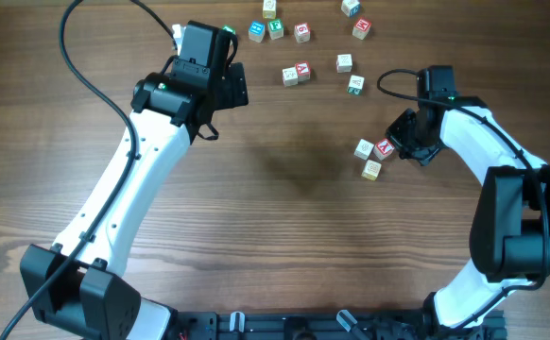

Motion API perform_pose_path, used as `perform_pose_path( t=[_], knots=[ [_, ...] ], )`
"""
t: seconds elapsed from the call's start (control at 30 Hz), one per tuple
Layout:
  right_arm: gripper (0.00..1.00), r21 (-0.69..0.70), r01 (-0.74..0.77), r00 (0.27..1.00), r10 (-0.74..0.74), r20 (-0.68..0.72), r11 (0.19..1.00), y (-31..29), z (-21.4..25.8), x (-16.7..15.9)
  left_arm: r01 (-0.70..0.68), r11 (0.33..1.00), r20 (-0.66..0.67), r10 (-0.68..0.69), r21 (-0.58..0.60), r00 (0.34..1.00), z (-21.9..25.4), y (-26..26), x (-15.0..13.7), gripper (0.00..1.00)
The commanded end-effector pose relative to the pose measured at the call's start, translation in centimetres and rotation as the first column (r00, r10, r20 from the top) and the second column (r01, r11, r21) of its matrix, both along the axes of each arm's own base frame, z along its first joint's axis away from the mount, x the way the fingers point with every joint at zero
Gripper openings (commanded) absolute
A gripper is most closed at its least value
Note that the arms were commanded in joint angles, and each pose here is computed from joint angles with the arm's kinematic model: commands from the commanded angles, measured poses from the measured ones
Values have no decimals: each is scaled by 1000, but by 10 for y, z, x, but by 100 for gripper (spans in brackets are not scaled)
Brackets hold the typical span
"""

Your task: Form a circle

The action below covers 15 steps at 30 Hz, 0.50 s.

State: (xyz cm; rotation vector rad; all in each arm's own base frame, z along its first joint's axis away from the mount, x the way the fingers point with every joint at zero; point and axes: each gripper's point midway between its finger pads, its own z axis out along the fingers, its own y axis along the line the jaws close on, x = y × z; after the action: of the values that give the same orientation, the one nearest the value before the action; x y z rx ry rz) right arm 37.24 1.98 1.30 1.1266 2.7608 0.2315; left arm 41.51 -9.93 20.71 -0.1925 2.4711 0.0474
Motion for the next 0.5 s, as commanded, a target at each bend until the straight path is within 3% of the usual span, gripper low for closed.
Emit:
perform_pose_path(
  t=[0.0, 0.33, 0.47],
  knots=[
    [4, 6, -16, 1000, 16, -5, 1000, 2, -1, -1, -12, 1000, -1, 12, -4, 1000, -2, 2, 1, 100],
    [4, 17, -19, 1000, 19, -6, 1000, 4, -1, -1, -12, 1000, -1, 12, -3, 1000, -2, 2, 1, 100],
    [4, -71, 1, 1000, 0, 16, 997, -11, -1, 5, -12, 1000, -1, 12, -3, 1000, -2, 2, 1, 100]
  ],
)
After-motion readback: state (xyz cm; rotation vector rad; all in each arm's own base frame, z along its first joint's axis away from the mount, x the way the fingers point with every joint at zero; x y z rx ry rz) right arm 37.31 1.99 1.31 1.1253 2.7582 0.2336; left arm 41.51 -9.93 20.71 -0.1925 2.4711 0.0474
